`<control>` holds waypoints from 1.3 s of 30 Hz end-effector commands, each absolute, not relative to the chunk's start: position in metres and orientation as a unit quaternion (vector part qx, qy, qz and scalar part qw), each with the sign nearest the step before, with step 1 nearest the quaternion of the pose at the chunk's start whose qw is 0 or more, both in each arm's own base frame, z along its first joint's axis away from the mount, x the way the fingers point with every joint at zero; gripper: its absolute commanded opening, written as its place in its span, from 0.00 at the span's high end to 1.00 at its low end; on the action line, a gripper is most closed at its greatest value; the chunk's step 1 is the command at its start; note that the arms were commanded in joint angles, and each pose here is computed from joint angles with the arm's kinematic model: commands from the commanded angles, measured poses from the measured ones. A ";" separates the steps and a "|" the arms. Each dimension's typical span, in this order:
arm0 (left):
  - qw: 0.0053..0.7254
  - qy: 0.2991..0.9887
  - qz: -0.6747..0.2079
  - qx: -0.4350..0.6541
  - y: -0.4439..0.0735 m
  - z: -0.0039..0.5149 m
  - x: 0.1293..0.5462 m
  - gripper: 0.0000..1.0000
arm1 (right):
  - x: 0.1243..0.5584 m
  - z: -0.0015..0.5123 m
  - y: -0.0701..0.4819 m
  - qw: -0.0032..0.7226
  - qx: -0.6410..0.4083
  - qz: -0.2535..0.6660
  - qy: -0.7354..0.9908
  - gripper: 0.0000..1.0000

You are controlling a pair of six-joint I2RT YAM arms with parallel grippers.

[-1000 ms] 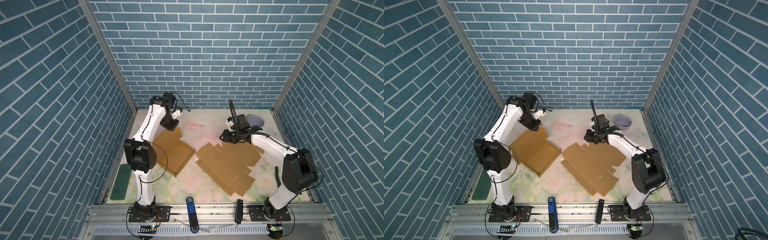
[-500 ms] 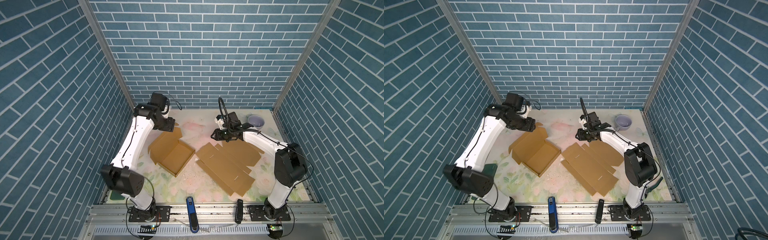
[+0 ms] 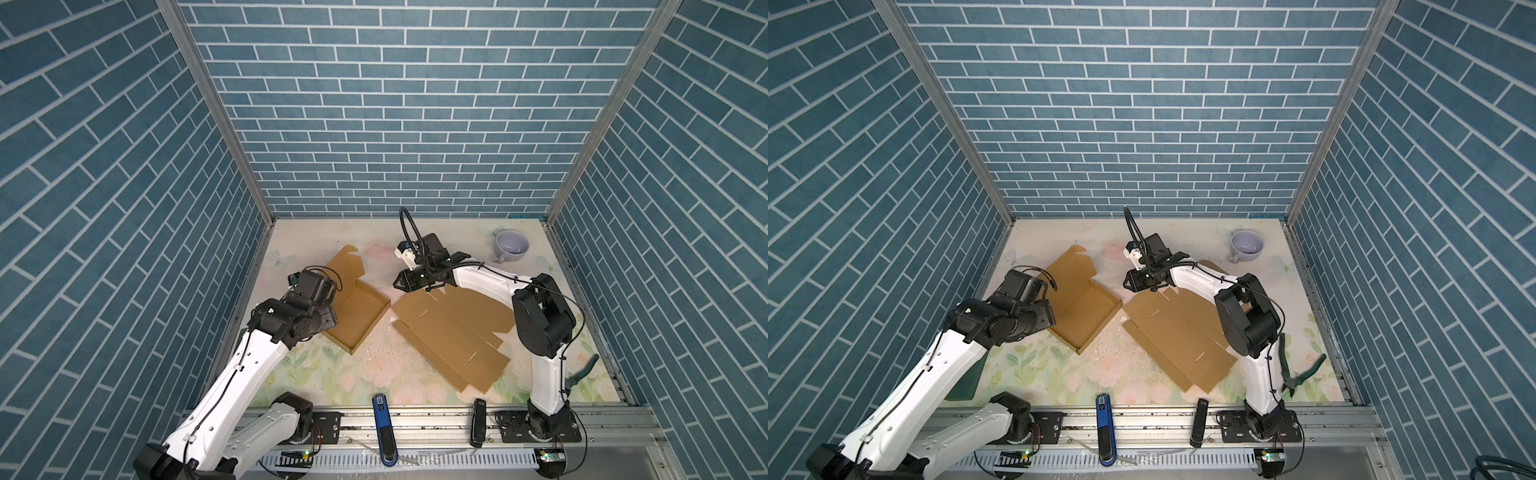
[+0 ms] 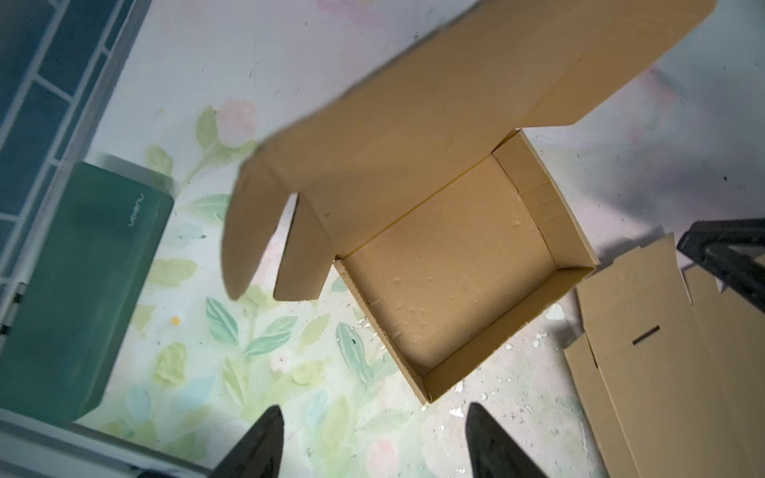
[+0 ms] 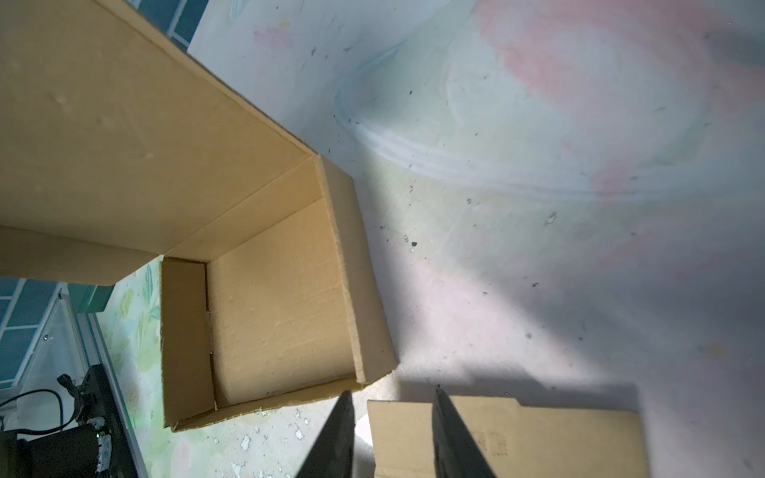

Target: Fold the paper box

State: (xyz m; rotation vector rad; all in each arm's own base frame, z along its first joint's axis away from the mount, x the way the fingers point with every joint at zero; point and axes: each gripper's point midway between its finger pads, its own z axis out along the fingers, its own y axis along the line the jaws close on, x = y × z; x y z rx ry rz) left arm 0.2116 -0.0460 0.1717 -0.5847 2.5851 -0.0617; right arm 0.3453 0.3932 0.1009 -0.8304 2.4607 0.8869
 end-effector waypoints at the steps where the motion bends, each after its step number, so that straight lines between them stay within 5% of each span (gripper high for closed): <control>1: 0.262 0.922 -0.044 -0.281 -0.049 0.155 0.221 0.31 | 0.353 0.117 0.407 0.225 -0.314 0.327 0.862 0.67; 22: 0.240 0.890 -0.087 -0.379 -0.068 0.059 0.235 0.43 | 0.347 0.146 0.380 0.260 -0.300 0.293 0.870 0.67; 39: 0.222 0.911 -0.059 -0.342 -0.071 0.040 0.236 0.66 | 0.350 0.142 0.364 0.263 -0.290 0.277 0.877 0.68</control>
